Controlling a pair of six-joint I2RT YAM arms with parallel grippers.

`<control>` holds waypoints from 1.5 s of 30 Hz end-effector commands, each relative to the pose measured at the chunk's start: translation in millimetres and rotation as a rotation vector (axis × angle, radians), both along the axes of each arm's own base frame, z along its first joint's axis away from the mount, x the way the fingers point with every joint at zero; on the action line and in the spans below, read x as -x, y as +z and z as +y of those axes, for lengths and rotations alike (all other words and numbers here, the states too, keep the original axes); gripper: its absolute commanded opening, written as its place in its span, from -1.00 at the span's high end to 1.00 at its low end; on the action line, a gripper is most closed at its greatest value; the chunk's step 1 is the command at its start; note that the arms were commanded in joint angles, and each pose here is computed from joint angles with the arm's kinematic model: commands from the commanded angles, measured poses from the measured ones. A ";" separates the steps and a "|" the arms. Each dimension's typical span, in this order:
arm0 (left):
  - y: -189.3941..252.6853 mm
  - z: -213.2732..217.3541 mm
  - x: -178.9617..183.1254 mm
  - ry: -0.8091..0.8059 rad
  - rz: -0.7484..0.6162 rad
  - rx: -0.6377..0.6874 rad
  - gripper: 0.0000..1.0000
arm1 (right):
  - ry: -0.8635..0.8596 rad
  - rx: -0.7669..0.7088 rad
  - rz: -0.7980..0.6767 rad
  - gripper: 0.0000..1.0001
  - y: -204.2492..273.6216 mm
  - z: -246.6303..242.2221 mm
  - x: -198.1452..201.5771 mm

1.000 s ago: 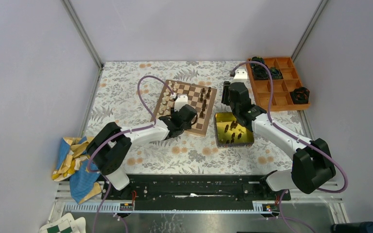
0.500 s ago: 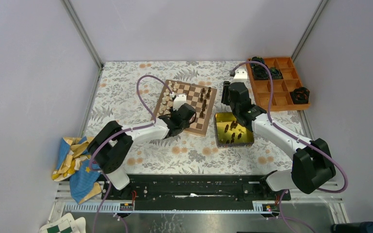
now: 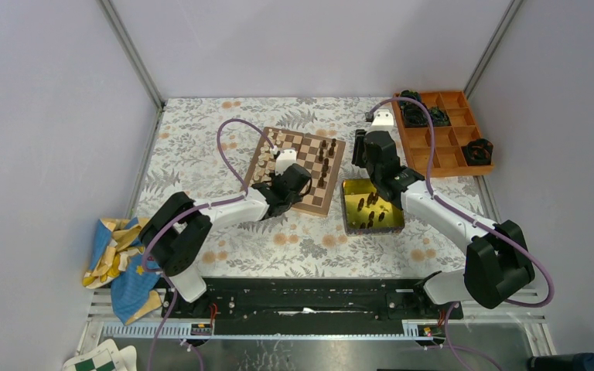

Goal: Set up the chess pieces on the board
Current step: Pick up the chess piece from the chessboard, then place the chess piece on the chessboard.

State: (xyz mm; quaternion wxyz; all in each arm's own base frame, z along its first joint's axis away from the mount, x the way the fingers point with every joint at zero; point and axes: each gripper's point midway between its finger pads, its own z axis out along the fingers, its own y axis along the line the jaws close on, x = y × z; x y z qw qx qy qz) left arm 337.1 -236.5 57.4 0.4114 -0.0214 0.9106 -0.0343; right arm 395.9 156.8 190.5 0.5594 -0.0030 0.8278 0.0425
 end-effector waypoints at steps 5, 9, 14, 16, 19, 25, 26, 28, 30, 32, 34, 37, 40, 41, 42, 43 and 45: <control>6.0 -3.0 -10.4 0.011 -0.039 0.028 0.63 | -0.013 -0.048 -0.065 0.11 18.5 -0.5 -3.8; 6.5 -1.4 -9.1 0.016 -0.039 0.033 0.73 | -0.012 -0.049 -0.065 0.11 18.5 -0.4 -2.9; 18.7 -3.1 -11.5 0.012 -0.058 0.043 0.76 | -0.015 -0.049 -0.071 0.11 20.2 -1.5 -2.1; 26.1 -5.1 -14.9 0.008 -0.071 0.043 0.76 | -0.018 -0.050 -0.074 0.11 21.3 -1.9 -2.2; 36.5 -10.4 -22.3 -0.002 -0.089 0.036 0.76 | -0.020 -0.049 -0.076 0.11 21.7 -2.8 -1.7; 50.8 -27.1 -41.8 -0.036 -0.114 0.038 0.87 | -0.036 -0.039 -0.085 0.11 22.5 -7.1 -2.4; 52.4 -30.0 -44.8 -0.042 -0.117 0.037 0.88 | -0.037 -0.037 -0.084 0.11 22.2 -7.4 -2.4; 54.5 -34.7 -51.8 -0.054 -0.120 0.038 0.89 | -0.041 -0.036 -0.087 0.11 22.4 -8.3 -2.3; 55.2 -38.5 -58.6 -0.066 -0.120 0.040 0.90 | -0.045 -0.037 -0.091 0.11 23.1 -9.4 -2.3; 55.0 -43.2 -64.9 -0.080 -0.122 0.047 0.91 | -0.050 -0.038 -0.094 0.11 23.5 -11.2 -2.3; 53.8 -46.2 -71.3 -0.091 -0.123 0.052 0.93 | -0.052 -0.040 -0.096 0.11 23.9 -11.9 -2.6; 50.0 -49.9 -80.0 -0.106 -0.120 0.051 0.95 | -0.057 -0.039 -0.098 0.11 23.8 -13.8 -3.0; 44.9 -53.4 -87.3 -0.122 -0.121 0.046 0.96 | -0.062 -0.043 -0.100 0.11 23.8 -15.5 -3.4; 44.4 -54.5 -89.5 -0.127 -0.124 0.044 0.97 | -0.064 -0.042 -0.101 0.11 24.2 -16.4 -3.8; 43.8 -55.9 -91.5 -0.133 -0.126 0.043 0.97 | -0.067 -0.042 -0.099 0.11 23.3 -17.4 -3.9; 42.7 -56.9 -93.3 -0.137 -0.128 0.040 0.97 | -0.069 -0.042 -0.100 0.11 23.4 -18.2 -4.2; 40.0 -59.5 -96.5 -0.148 -0.128 0.034 0.97 | -0.071 -0.043 -0.100 0.11 23.1 -19.0 -4.5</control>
